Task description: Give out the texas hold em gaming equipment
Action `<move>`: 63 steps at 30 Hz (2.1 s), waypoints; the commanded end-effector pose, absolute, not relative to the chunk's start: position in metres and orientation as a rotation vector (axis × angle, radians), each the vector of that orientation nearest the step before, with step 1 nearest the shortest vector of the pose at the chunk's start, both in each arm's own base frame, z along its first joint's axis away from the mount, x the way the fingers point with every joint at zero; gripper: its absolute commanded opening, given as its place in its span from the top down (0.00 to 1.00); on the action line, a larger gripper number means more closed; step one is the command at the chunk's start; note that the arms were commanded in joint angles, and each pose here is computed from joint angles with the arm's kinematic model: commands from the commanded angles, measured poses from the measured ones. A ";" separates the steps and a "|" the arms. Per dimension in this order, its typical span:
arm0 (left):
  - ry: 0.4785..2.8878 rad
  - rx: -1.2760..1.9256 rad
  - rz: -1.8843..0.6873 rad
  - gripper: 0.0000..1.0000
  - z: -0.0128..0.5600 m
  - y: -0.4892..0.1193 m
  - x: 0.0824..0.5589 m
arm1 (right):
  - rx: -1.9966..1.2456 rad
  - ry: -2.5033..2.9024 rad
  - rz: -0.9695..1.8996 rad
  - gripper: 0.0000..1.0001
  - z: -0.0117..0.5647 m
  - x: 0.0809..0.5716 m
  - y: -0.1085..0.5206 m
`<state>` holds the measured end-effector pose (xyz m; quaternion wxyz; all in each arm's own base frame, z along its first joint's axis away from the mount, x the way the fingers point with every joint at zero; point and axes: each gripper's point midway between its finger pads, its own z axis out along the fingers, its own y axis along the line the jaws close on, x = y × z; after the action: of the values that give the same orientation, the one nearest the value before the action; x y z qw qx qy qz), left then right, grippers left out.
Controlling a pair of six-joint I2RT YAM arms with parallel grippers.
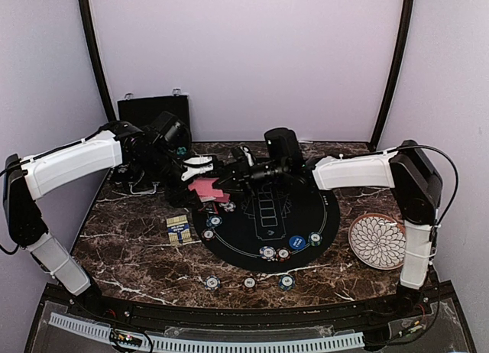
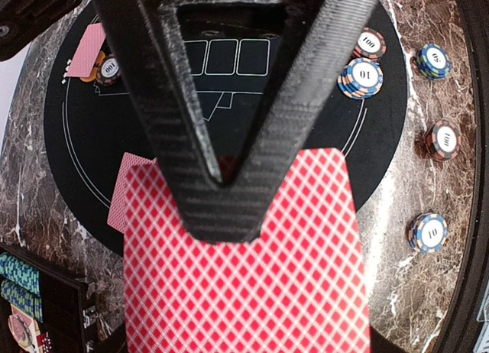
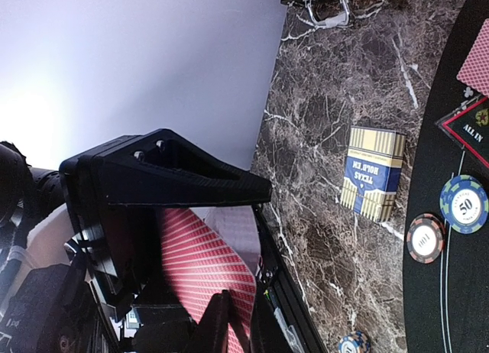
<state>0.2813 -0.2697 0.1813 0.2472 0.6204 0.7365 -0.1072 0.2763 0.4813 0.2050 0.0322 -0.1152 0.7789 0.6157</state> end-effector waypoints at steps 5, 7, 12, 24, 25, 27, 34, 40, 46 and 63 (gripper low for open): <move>1.977 1.670 -0.294 1.00 0.195 -0.268 0.279 | -0.416 2.272 1.958 0.98 0.244 0.270 0.474; 1.980 1.672 -0.295 1.00 0.194 -0.268 0.278 | -0.418 2.269 1.959 0.99 0.245 0.270 0.473; 1.980 1.669 -0.295 1.00 0.194 -0.267 0.278 | -0.427 2.266 1.950 0.99 0.249 0.268 0.471; 1.985 1.677 -0.301 1.00 0.192 -0.266 0.276 | -0.389 2.301 1.861 1.00 0.243 0.280 0.446; 1.987 1.677 -0.300 1.00 0.192 -0.266 0.276 | -0.382 2.304 1.853 1.00 0.242 0.281 0.443; 1.987 1.679 -0.298 1.00 0.192 -0.266 0.275 | -0.367 2.311 1.839 1.00 0.240 0.282 0.435; 1.990 1.681 -0.300 1.00 0.190 -0.266 0.275 | -0.300 2.380 1.762 1.00 0.219 0.280 0.399; 1.990 1.681 -0.300 1.00 0.190 -0.266 0.276 | -0.244 2.523 1.651 1.00 0.171 0.265 0.371; 1.993 1.682 -0.302 1.00 0.190 -0.266 0.276 | -0.180 2.666 1.498 1.00 0.123 0.252 0.341; 1.990 1.690 -0.321 1.00 0.190 -0.268 0.274 | -0.031 2.728 1.232 1.00 0.077 0.272 0.295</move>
<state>0.2799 -0.2679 0.1783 0.2420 0.6204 0.7383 -0.1072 0.2649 0.3020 0.0703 0.0470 -0.0089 0.9080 0.4163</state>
